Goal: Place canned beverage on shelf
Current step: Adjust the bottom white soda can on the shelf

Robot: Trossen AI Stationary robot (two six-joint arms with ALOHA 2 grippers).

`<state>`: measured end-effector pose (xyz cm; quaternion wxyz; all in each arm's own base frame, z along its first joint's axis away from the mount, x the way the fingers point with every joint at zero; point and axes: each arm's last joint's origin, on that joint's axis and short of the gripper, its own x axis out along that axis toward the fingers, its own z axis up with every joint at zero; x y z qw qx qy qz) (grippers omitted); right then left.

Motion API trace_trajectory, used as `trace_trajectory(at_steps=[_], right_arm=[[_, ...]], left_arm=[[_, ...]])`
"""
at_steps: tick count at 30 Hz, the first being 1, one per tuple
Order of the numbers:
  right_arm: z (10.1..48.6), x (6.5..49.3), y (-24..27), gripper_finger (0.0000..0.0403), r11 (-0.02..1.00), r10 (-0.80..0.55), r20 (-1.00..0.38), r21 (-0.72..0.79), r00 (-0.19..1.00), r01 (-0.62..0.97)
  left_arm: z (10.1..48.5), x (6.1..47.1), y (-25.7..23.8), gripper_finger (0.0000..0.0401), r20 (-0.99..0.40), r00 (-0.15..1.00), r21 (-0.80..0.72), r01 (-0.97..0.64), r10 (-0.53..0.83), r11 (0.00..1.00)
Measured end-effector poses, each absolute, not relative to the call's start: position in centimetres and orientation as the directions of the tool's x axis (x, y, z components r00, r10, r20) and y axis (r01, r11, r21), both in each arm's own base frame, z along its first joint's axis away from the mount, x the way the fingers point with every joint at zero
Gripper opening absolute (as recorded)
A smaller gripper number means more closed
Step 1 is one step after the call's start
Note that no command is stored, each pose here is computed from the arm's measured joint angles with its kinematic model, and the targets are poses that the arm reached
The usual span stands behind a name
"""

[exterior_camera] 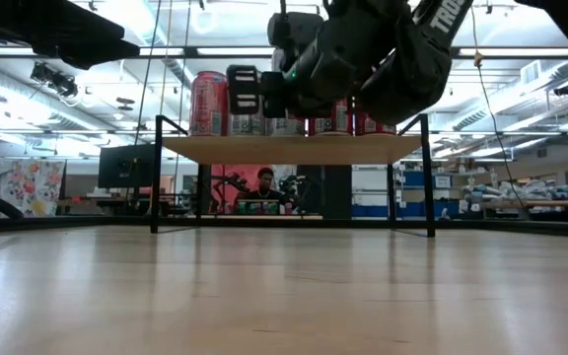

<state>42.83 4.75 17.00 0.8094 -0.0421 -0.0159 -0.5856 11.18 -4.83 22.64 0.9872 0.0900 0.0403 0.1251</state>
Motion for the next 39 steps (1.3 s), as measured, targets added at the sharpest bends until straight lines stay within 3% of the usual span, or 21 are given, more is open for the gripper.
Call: trace_trajectory(at_steps=[24, 31, 35, 39], right_arm=[[16.9, 42.8, 1.5, 0.0118, 0.159, -0.987, 0.031, -0.035, 0.160, 0.987], [17.4, 42.8, 2.8, 0.0118, 0.228, -0.972, 0.058, 0.004, 0.228, 0.974], [17.6, 43.1, 3.3, 0.0118, 0.322, -0.941, 0.110, -0.003, 0.321, 0.947], [17.5, 43.2, 2.5, 0.0118, 0.312, -0.944, 0.112, -0.013, 0.311, 0.950]], left_arm=[[22.6, 11.2, -4.8, 0.0362, -0.058, 0.965, 0.188, -0.240, 0.254, 0.952], [22.6, 11.2, -4.8, 0.0362, -0.058, 0.965, 0.188, -0.240, 0.254, 0.952], [22.6, 11.2, -4.8, 0.0362, -0.057, 0.965, 0.188, -0.240, 0.254, 0.953], [22.6, 11.2, -4.8, 0.0362, -0.057, 0.965, 0.187, -0.240, 0.254, 0.953]])
